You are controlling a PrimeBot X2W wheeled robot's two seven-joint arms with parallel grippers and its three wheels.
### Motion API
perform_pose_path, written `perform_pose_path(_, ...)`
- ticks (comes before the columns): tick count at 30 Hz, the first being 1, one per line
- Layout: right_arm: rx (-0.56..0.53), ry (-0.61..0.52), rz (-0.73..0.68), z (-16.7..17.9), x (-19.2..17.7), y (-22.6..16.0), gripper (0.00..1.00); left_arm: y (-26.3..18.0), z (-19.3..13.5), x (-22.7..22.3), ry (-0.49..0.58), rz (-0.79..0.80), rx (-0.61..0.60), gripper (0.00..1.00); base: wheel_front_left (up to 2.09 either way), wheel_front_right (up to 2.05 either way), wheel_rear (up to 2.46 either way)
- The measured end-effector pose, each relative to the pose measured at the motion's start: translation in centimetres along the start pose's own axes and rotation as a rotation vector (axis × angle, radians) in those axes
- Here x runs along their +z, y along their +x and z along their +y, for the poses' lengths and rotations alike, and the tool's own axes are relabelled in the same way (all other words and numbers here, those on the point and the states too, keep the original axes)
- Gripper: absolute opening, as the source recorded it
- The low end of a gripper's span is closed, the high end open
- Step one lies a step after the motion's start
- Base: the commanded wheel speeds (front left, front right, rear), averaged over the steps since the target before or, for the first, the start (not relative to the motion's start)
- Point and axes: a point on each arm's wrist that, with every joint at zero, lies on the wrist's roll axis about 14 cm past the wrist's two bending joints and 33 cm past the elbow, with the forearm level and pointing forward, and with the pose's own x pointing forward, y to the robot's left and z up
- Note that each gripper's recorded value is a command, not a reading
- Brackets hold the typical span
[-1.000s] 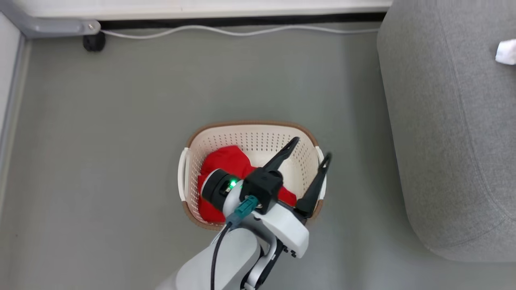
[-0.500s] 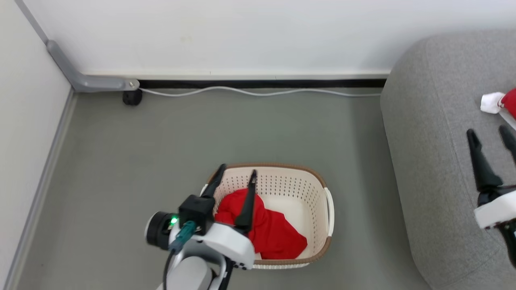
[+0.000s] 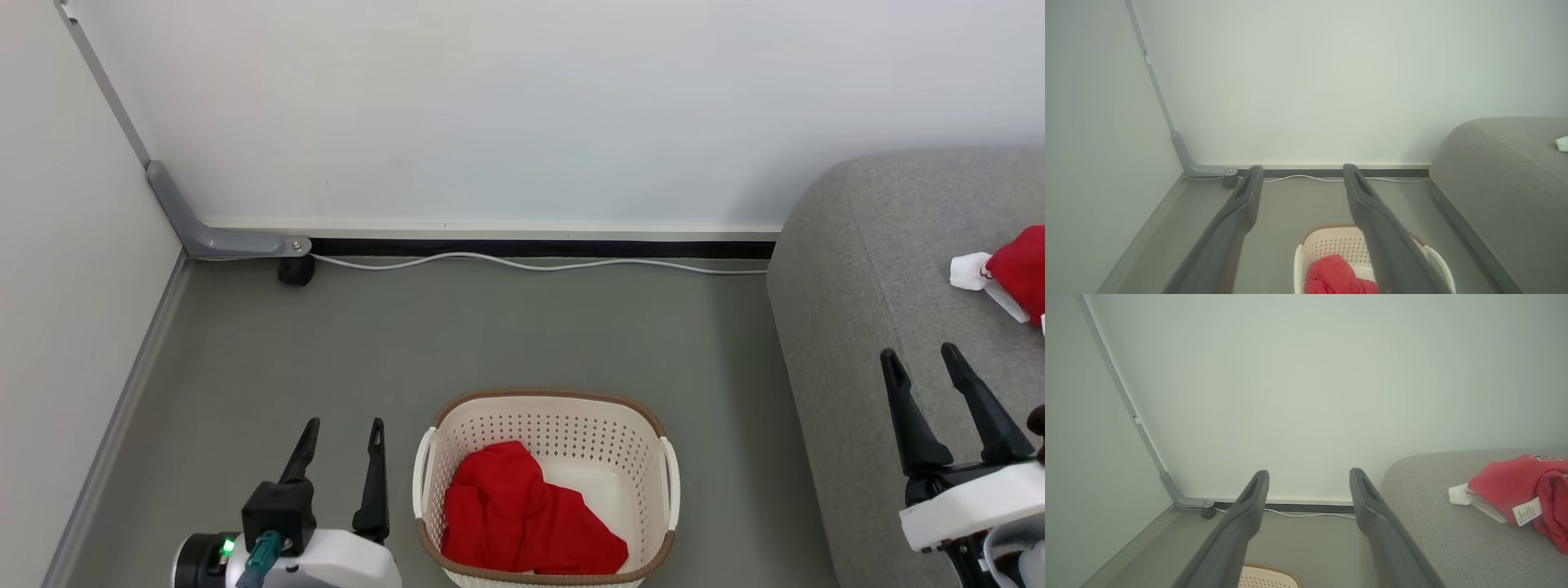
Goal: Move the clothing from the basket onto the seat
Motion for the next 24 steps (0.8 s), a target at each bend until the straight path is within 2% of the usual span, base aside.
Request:
perform_pose_path(12,-0.028,0.021,-0.003,0.7,-0.7,-1.9,1.0,-2.8,4.4,-0.8,0.035,0.013,0.12,1.0,0.0,0.0,0.0)
perform_pose_path(24,-0.061,0.026,0.033,0.0,-1.9,-3.1,1.0,-2.9,4.5,-0.5,0.025,0.0,0.13,1.0,0.0,0.0,0.0)
